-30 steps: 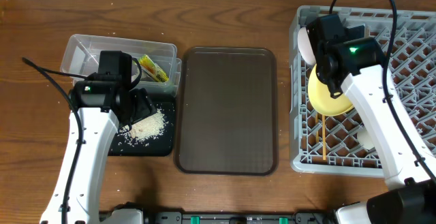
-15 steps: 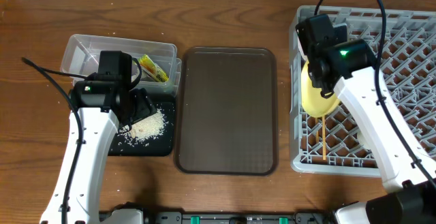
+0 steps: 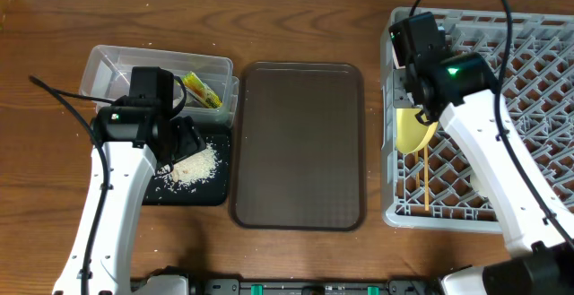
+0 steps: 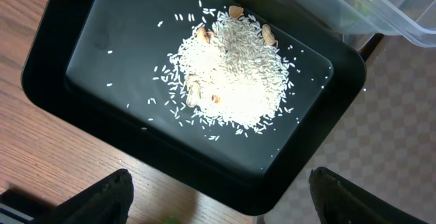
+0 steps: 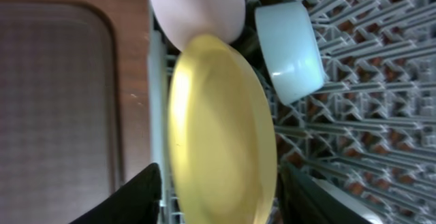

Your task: Sort waste into correct bins and load items into the dishwasher rack

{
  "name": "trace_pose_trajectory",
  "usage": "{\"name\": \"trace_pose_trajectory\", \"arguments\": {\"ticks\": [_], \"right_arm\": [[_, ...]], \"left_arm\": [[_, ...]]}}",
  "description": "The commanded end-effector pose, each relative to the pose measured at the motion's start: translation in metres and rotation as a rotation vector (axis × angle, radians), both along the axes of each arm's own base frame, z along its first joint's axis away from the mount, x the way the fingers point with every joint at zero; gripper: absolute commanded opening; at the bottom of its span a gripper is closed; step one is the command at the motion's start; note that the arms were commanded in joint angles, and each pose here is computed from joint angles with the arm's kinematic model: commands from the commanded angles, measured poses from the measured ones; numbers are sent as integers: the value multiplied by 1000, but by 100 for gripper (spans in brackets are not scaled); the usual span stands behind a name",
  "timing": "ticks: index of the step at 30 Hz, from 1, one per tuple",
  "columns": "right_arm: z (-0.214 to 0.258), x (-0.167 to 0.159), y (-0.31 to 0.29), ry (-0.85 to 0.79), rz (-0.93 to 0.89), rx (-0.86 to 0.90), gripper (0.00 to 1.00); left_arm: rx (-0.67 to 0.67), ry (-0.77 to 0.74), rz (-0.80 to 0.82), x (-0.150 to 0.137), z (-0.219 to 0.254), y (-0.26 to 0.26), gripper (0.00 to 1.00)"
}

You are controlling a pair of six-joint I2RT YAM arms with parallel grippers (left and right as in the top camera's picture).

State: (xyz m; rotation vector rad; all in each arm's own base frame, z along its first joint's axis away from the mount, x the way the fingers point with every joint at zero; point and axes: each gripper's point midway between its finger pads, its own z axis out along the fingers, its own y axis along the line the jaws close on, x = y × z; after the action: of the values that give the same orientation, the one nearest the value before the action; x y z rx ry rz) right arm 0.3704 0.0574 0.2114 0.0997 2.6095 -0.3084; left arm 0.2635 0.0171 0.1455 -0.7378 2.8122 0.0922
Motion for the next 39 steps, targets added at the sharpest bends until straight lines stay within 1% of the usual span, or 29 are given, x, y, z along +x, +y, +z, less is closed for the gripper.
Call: {"name": "trace_pose_trajectory", "arguments": {"ticks": [1,4,7,9,12,13,15,22,25,27,30,33,39], "right_arm": [[30,-1,-7,-96,-56,139,60],[42,2,-14,-126,-11,232,63],[47,6,-21,-124,98,339,73],[46,5,-32,-113,131,384,84],[43,1,-58,-100,86,392,96],[42,-1,-65,-94,66,393,99],[38,-7,-74,-73,34,396,99],[23,-34,-76,49,-8,407,99],[16,-41,-75,73,-14,409,99],[12,-46,-72,72,-6,409,99],[6,-56,-72,37,-29,402,99],[0,-70,-71,-25,-29,395,99],[-6,-98,-68,-227,11,332,99]], "left_arm": [[21,-3,1,1,1,5,86],[11,-20,-66,7,2,-1,86],[-70,-75,-229,21,5,-27,86],[-106,-118,-327,30,8,-45,86],[-105,-145,-403,35,11,-61,86],[-105,-143,-426,34,11,-65,86],[-108,-127,-446,29,9,-71,86],[-118,35,-449,-9,-1,-68,86],[-120,61,-448,-17,-1,-67,86],[-119,50,-448,-21,2,-66,86],[-98,-6,-448,-26,8,-63,86],[-83,-108,-450,-32,16,-60,86],[-66,-391,-455,-47,38,-58,86]]}}
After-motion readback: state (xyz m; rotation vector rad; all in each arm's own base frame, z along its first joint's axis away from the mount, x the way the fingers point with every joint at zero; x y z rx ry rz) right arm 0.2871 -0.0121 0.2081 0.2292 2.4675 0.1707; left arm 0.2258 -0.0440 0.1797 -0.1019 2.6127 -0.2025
